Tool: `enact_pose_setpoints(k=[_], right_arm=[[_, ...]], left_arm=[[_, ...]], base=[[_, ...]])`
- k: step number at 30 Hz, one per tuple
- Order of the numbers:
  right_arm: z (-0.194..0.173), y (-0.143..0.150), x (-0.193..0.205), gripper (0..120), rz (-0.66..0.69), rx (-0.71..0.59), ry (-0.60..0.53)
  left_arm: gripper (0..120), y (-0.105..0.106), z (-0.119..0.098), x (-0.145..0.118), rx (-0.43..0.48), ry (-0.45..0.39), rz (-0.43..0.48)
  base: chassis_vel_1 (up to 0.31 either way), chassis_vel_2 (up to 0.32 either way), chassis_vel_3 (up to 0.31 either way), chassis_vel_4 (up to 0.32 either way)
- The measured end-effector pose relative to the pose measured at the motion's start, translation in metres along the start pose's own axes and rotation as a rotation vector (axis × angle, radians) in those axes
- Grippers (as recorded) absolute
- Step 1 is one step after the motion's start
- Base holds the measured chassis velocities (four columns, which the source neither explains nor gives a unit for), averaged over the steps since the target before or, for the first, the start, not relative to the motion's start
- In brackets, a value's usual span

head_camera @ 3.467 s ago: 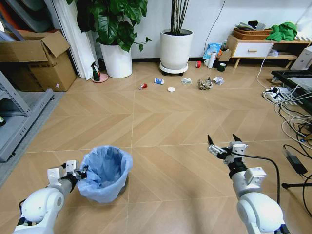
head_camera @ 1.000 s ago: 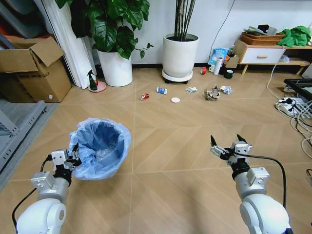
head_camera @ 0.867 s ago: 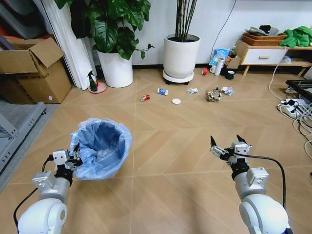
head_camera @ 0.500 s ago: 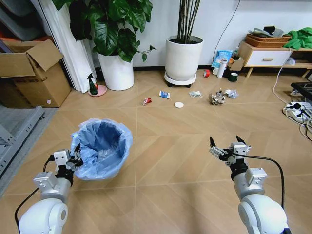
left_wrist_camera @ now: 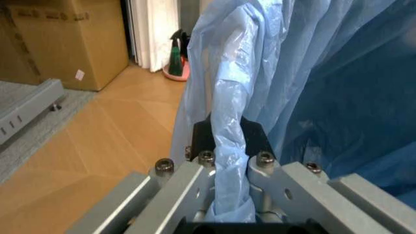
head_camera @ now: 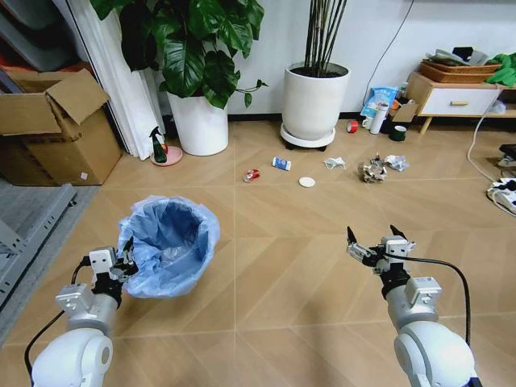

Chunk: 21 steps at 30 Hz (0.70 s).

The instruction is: Pick up the trash bin and place the garbage on the floor into it.

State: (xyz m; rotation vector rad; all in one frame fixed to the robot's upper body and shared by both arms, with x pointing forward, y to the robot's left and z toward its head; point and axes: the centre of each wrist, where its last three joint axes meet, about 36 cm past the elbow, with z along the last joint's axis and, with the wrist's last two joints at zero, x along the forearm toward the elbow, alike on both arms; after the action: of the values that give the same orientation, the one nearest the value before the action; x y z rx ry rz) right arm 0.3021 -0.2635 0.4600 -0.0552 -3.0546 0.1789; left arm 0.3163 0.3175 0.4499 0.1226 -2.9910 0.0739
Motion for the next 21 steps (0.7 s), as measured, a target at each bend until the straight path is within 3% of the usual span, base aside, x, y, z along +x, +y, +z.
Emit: enact_pose_setpoints(k=[21], right_arm=[[0.0000, 0.0009, 0.0020, 100, 0.010, 0.003, 0.000]], left_arm=[[0, -0.0005, 0.0005, 0.0011, 0.002, 0.001, 0.007]], base=[[-0.177, 0.227, 0.176, -0.220]])
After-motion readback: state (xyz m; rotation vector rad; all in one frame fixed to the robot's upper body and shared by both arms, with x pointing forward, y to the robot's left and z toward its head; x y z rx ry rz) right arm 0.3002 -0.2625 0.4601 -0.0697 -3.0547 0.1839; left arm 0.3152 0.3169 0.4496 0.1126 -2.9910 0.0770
